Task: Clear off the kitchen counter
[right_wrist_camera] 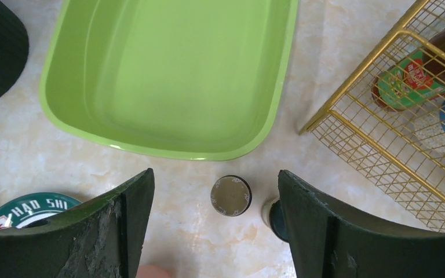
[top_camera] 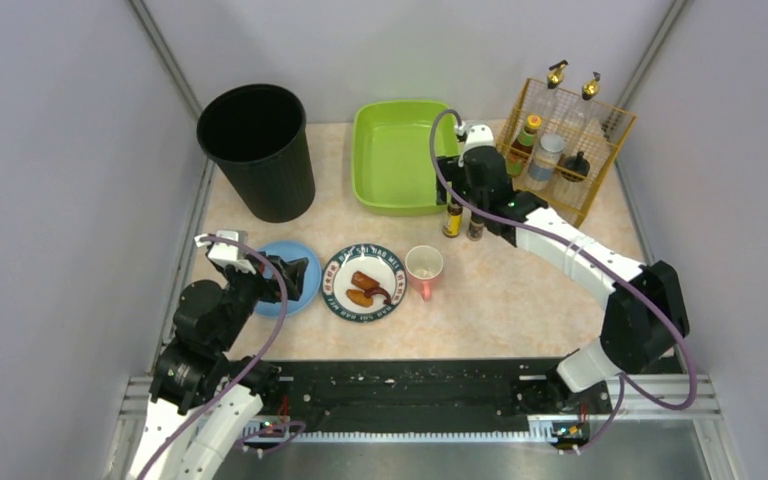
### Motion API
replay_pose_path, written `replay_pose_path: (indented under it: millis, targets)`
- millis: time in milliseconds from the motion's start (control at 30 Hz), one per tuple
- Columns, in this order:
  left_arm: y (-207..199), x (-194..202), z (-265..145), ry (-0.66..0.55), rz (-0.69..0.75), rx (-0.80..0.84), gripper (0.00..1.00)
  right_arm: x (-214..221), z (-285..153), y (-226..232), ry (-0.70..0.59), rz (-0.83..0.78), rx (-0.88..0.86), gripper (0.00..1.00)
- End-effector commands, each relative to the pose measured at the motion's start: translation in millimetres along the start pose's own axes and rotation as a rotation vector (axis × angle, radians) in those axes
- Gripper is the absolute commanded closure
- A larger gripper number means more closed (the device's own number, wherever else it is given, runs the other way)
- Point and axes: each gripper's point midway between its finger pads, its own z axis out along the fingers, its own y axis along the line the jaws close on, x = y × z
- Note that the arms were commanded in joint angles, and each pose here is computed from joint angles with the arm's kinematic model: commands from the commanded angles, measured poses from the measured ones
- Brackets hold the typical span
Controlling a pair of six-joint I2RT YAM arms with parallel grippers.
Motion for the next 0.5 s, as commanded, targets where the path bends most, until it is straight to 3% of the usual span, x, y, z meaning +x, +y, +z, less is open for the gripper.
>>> replay_pose_path:
  millis: [0,300,467]
  targets:
    - [-1.6,-2.9,4.4,-0.012,0.012,0.008,0.01,4.1,11.5,1.3,-0.013,-0.009,0.027,0.24]
    - [-1.4,-2.7,4.8,-0.009,0.012,0.007,0.01,22.8,28.8,-4.1,0.024,-0.024,0.071,0.29]
    - [-2.0,-3.0,4.0,-0.013,0.012,0.011,0.01,31.6,33.1,-3.7,0.035,-0.016,0.071,0.37]
